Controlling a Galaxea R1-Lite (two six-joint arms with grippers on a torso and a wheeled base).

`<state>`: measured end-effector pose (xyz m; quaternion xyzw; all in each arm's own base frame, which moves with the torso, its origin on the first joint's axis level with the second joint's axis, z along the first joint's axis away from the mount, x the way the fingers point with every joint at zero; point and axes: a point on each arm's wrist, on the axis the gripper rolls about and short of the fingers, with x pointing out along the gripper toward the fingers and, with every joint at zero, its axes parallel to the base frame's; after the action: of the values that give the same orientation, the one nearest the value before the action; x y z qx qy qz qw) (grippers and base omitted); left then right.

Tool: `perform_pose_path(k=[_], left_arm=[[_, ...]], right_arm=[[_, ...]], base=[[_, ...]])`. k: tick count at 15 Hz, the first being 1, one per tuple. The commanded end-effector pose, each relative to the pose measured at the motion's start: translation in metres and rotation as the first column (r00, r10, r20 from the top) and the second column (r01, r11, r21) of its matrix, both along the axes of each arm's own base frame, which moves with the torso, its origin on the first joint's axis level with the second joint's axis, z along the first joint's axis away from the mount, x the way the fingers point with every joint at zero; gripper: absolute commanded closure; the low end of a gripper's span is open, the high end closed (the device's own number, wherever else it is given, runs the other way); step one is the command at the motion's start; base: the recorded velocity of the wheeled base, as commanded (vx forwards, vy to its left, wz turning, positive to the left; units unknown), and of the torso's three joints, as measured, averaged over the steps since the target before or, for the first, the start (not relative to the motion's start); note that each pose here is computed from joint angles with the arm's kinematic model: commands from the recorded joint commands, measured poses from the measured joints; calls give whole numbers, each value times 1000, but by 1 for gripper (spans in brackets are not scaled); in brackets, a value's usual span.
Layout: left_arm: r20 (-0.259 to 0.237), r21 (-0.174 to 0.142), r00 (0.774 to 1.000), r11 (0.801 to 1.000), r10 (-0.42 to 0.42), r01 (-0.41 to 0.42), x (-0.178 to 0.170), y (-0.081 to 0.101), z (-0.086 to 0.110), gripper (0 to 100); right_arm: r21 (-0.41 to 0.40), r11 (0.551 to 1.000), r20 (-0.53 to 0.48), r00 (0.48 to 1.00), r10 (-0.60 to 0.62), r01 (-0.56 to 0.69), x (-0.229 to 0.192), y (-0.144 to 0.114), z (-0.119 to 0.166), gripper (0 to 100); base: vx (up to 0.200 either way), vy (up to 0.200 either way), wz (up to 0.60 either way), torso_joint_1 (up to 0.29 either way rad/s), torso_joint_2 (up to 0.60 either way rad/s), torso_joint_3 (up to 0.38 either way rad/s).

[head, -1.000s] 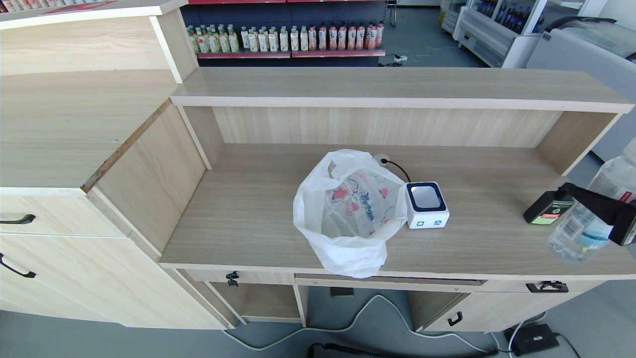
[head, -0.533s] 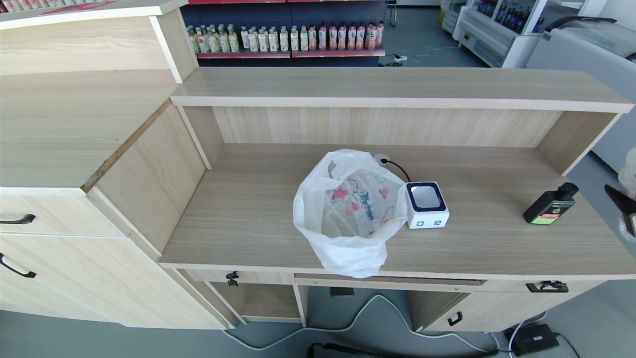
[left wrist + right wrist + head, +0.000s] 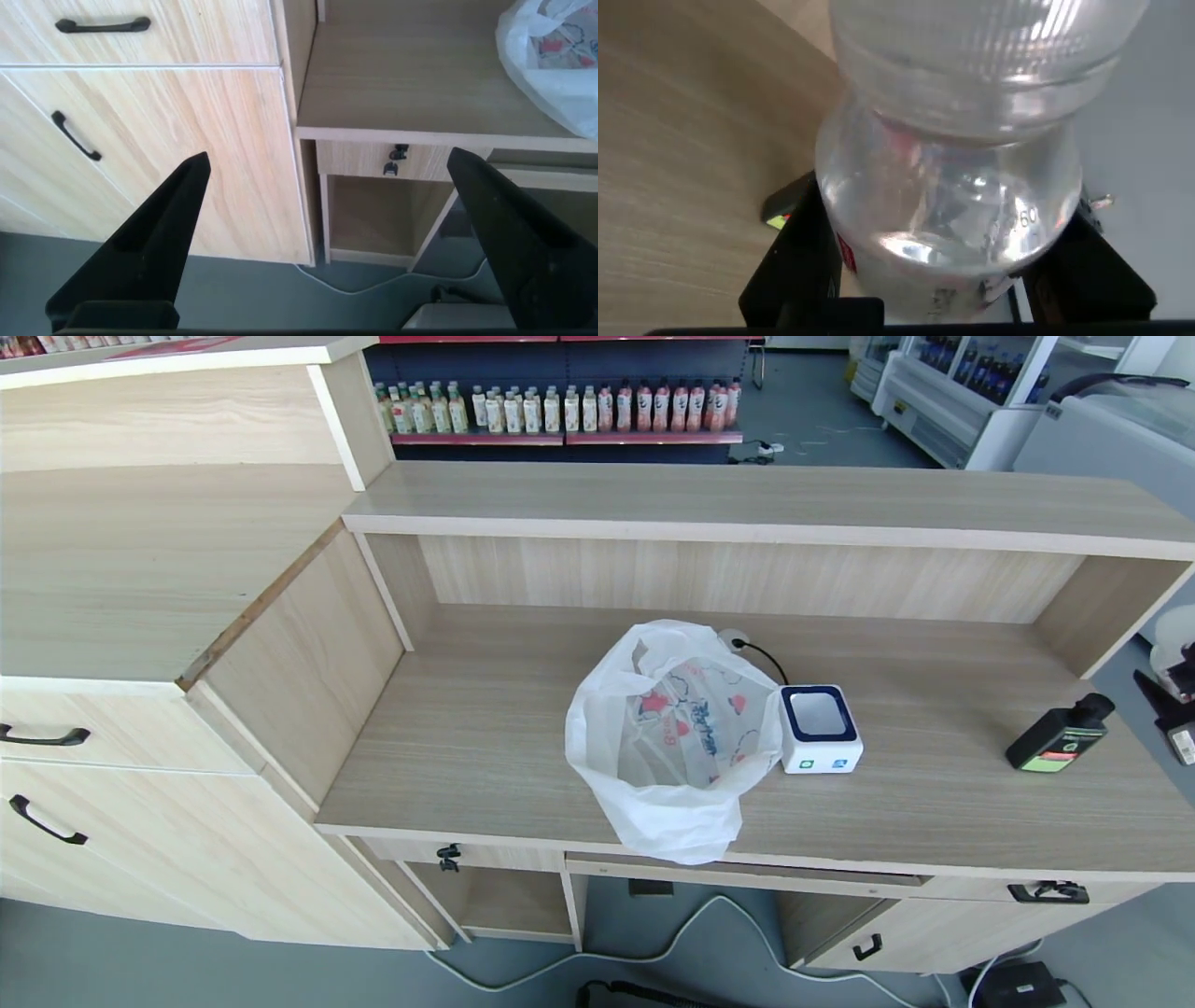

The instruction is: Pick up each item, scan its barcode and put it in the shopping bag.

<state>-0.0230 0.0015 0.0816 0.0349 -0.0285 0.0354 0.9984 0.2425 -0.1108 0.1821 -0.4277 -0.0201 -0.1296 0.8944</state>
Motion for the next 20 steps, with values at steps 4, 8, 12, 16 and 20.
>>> perform_pose_path(k=[4,8,12,16,20], left_arm=[[0,0,1000,1000,0,0,0,0,0,0],[0,0,1000,1000,0,0,0,0,0,0],[0,0,1000,1000,0,0,0,0,0,0],[0,0,1000,1000,0,0,0,0,0,0],[0,0,1000,1000,0,0,0,0,0,0]], right_arm=[[-121,971,64,975,213,-204,37,22,-12,100],[-233,901,-21,929,370,-365,53,31,-36,100],[-266,863,-57,901,431,-430,59,41,-45,100],[-287,833,-90,879,469,-474,66,49,-56,100],[-315,791,-126,849,514,-525,71,52,-67,100]], base=[[0,0,600,7,1,-2],[0,0,0,0,0,0],[0,0,0,0,0,0],[0,0,0,0,0,0],[0,0,0,0,0,0]])
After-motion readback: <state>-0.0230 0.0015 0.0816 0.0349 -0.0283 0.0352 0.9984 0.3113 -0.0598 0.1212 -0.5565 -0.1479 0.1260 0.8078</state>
